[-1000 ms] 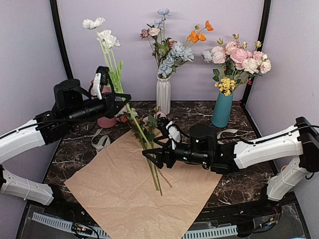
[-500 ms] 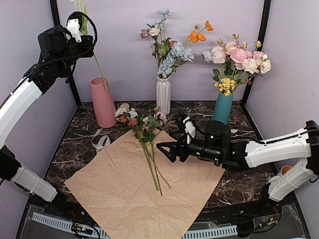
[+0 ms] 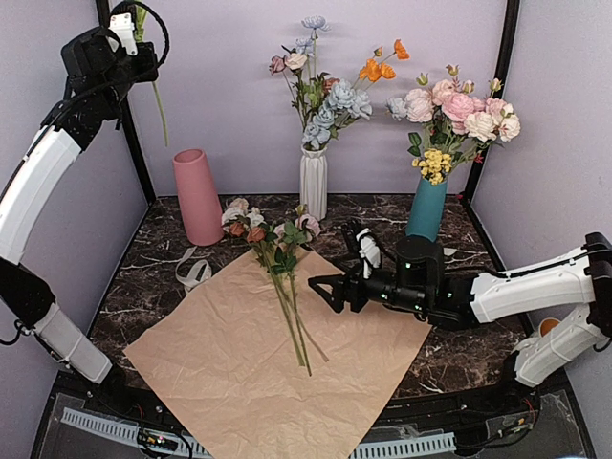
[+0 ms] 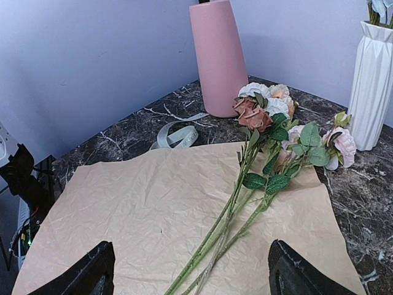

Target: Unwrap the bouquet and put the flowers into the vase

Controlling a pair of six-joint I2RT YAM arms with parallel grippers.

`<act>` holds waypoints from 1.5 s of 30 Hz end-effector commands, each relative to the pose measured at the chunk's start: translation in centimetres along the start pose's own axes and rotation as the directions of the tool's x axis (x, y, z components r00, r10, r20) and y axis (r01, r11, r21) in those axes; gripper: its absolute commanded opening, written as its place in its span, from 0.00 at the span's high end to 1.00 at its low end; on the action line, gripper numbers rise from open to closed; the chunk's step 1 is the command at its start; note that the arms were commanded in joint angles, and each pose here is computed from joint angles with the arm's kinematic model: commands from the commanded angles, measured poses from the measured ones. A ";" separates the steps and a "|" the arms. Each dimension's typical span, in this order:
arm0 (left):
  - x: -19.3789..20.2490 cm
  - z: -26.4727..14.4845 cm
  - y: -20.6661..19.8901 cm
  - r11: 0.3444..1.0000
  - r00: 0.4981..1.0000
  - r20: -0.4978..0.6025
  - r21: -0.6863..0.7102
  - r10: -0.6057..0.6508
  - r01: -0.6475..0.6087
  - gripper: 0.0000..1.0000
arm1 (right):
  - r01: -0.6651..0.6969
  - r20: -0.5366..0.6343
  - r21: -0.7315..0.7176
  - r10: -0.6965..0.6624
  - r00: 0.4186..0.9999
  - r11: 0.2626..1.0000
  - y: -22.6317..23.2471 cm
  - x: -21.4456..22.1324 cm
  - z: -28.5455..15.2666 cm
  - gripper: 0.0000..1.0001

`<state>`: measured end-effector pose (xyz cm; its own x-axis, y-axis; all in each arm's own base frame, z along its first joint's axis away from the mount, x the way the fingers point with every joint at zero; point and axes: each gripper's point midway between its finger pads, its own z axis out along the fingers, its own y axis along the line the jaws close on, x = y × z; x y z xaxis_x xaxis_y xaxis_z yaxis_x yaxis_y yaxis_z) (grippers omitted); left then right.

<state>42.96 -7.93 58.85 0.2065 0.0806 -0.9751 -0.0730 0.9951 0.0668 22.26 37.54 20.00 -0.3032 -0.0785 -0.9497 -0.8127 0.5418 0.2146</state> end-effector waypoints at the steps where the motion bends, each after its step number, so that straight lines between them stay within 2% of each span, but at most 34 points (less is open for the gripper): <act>1: -1.6 -0.7 -0.2 0.998 0.997 0.040 0.039 -0.058 0.057 1.00 | -0.013 0.038 0.003 0.013 0.999 1.000 -0.4 -0.9 -0.1 0.15; 9: -3.2 -2.1 -1.6 0.975 0.987 0.040 0.165 -0.158 0.149 1.00 | -0.027 0.017 0.004 0.027 1.000 1.000 -0.7 -0.1 0.2 0.15; 20: 0.1 -2.9 -1.3 0.974 0.984 -0.035 0.140 -0.177 0.180 1.00 | -0.036 0.010 0.011 0.036 0.999 0.999 -0.9 0.3 -0.1 0.16; 25: 3.9 -1.6 -1.6 0.983 0.985 -0.082 0.093 -0.150 0.157 1.00 | -0.047 -0.008 0.014 0.047 0.999 0.999 -1.0 0.8 0.2 0.16; 30: 8.4 1.8 -2.1 0.992 0.981 -0.158 0.049 -0.110 0.119 1.00 | -0.069 -0.044 0.022 0.070 0.997 0.997 -1.1 1.5 1.2 0.16; 37: 14.3 6.9 -1.2 0.989 0.944 -0.300 0.015 -0.137 0.149 1.00 | -0.103 -0.084 0.044 0.106 0.991 0.994 -1.5 2.7 1.9 0.17; 45: 19.7 9.8 -1.1 0.987 0.902 -0.404 -0.023 -0.153 0.157 1.00 | -0.115 -0.117 0.061 0.122 0.986 0.991 -1.8 3.4 2.4 0.18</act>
<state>56.89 -7.09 40.42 -0.2059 -0.0605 -0.9767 -0.0673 0.9966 -0.0475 23.15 37.74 15.12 -0.4480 -0.1324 -0.8842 -0.7504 0.5934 0.2913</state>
